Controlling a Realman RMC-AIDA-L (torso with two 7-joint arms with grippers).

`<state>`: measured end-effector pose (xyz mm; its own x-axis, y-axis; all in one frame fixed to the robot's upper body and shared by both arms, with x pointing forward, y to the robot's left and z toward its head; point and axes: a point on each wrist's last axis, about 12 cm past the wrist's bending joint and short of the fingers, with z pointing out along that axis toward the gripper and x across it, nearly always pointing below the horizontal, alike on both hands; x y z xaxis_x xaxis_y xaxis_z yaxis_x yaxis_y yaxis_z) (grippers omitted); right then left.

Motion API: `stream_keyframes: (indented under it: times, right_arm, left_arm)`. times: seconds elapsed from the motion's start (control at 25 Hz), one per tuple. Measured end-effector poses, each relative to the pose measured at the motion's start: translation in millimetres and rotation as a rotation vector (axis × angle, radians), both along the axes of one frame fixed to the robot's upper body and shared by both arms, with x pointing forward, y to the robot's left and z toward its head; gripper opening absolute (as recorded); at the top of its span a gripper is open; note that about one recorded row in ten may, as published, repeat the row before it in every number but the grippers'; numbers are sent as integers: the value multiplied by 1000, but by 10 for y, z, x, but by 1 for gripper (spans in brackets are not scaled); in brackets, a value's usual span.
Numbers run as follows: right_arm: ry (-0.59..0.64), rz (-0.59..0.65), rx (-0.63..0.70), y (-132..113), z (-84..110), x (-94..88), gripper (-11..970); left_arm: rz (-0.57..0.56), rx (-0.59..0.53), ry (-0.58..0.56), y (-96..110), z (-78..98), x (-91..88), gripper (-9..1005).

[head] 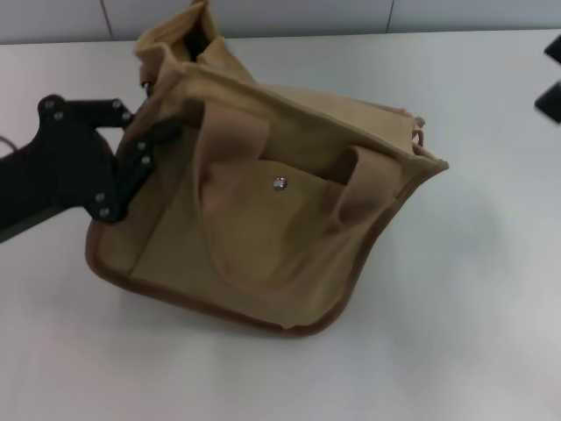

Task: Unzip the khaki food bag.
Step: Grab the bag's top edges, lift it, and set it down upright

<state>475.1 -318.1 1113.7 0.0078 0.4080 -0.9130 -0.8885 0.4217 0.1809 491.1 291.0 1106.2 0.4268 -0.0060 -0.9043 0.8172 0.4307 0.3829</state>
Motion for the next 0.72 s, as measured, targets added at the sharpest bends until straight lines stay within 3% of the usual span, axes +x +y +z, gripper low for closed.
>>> stream_keyframes:
  times: [0.28,0.52,0.72]
  right_arm:
    - [112,79,-47,53,308,378,818]
    - [140,98,-83,101,504,557,818]
    - [170,178,-153,355,535,691,819]
  left_arm:
    - [-102,2,-112,-169,325,137,88]
    - [-115,4,-125,-208,384,175,88]
    - [-135,12,-130,-253,385,181,88]
